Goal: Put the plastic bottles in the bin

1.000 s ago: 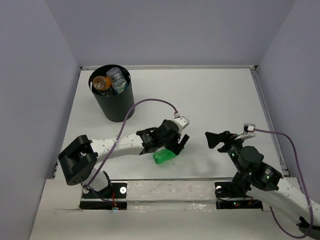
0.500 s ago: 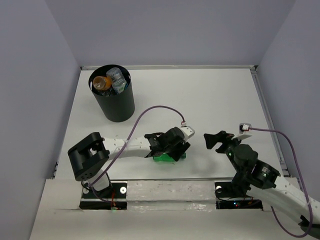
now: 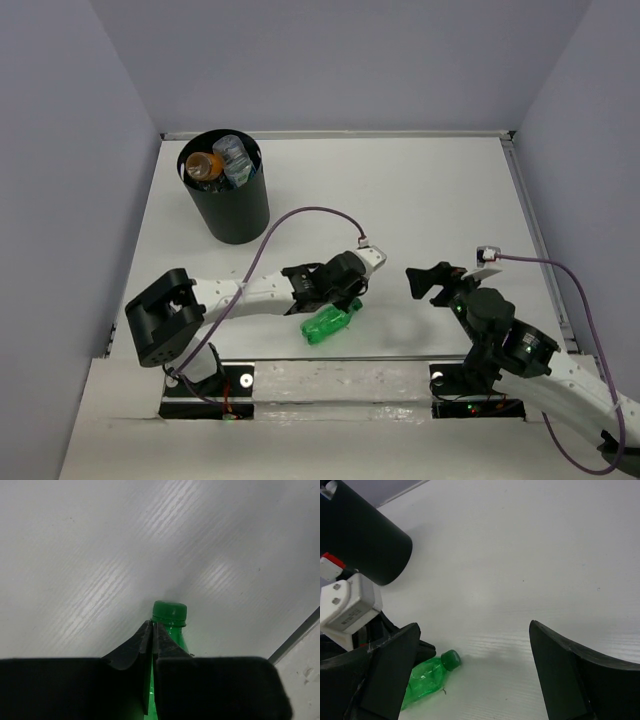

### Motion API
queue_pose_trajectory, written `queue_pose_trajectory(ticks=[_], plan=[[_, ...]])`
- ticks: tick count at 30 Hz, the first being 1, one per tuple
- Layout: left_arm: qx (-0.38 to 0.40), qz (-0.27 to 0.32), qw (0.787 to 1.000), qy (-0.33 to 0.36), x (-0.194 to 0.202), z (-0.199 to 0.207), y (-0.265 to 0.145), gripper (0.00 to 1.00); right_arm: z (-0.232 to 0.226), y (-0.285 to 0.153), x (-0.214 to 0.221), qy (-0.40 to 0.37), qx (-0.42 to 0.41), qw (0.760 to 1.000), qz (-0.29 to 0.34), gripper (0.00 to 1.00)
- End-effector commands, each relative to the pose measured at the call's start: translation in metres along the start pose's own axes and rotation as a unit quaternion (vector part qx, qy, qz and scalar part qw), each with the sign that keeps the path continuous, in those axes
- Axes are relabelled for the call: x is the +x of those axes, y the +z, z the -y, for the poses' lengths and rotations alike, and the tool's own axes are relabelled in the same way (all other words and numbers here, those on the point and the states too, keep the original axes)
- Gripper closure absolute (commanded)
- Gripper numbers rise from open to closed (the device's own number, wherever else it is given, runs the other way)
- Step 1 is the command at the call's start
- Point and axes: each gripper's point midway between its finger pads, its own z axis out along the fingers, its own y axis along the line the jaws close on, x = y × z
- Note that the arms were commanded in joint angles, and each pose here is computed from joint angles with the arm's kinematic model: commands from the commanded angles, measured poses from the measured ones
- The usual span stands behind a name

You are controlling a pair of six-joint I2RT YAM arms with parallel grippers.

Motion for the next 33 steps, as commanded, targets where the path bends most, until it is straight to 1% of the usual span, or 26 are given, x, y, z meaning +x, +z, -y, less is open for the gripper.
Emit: queue_pose_trajectory(ticks=[1, 2, 3, 4, 7, 8, 11, 12, 14, 17, 19, 20, 23, 26, 30, 31, 33], plan=[[-0.001, 0.074, 0.997, -0.011, -0.052, 0.001, -0.031, 0.80, -0.016, -0.002, -0.018, 0.019, -0.025, 0.999, 0.022, 0.05], [-0.003, 0.068, 0.998, -0.012, -0.051, 0.000, -0.031, 0.75, -0.017, -0.002, -0.017, 0.018, -0.027, 0.999, 0.020, 0.05], [-0.005, 0.056, 0.998, -0.012, -0.046, -0.001, -0.031, 0.62, -0.019, -0.002, -0.017, 0.017, -0.031, 0.999, 0.019, 0.05], [-0.005, 0.055, 0.998, -0.015, -0.045, -0.001, -0.031, 0.36, -0.019, -0.001, -0.016, 0.015, -0.032, 0.999, 0.017, 0.05], [0.011, 0.049, 0.999, -0.015, -0.040, 0.004, -0.033, 0.11, -0.023, 0.001, -0.012, 0.013, -0.039, 0.999, 0.009, 0.05], [0.019, 0.043, 0.999, -0.013, -0.037, 0.006, -0.035, 0.08, -0.025, 0.002, -0.010, 0.011, -0.041, 0.999, 0.005, 0.05], [0.037, 0.018, 0.999, -0.003, -0.025, 0.011, -0.038, 0.04, -0.026, 0.002, -0.010, 0.011, -0.043, 0.999, 0.003, 0.05], [0.041, -0.001, 0.999, 0.000, -0.015, 0.012, -0.039, 0.04, -0.026, 0.002, -0.009, 0.010, -0.043, 0.999, 0.003, 0.05], [0.043, -0.018, 0.999, 0.003, -0.004, 0.013, -0.041, 0.01, -0.026, 0.002, -0.010, 0.011, -0.044, 0.999, 0.006, 0.05], [0.043, -0.044, 0.998, 0.006, 0.011, 0.013, -0.040, 0.01, -0.025, 0.003, -0.008, 0.011, -0.044, 0.999, 0.007, 0.05], [0.061, -0.066, 0.996, 0.008, 0.021, 0.019, -0.040, 0.01, -0.026, 0.004, -0.008, 0.010, -0.045, 0.999, 0.005, 0.05], [0.060, -0.083, 0.995, 0.009, 0.029, 0.019, -0.037, 0.01, -0.027, 0.004, -0.007, 0.008, -0.046, 0.999, 0.004, 0.05], [0.051, -0.110, 0.993, 0.013, 0.044, 0.017, -0.031, 0.01, -0.026, 0.005, -0.005, 0.005, -0.044, 0.999, 0.001, 0.05], [0.038, -0.122, 0.992, 0.010, 0.051, 0.014, -0.025, 0.01, -0.026, 0.005, -0.006, 0.006, -0.046, 0.999, 0.004, 0.05], [0.032, -0.123, 0.992, 0.006, 0.050, 0.015, -0.010, 0.07, -0.027, 0.005, -0.006, 0.006, -0.049, 0.999, 0.003, 0.05], [0.034, -0.119, 0.992, 0.005, 0.046, 0.017, -0.008, 0.13, -0.028, 0.005, -0.006, 0.006, -0.050, 0.999, 0.003, 0.05], [0.033, -0.119, 0.992, 0.005, 0.045, 0.018, -0.002, 0.20, -0.028, 0.004, -0.004, 0.006, -0.053, 0.999, -0.001, 0.05]])
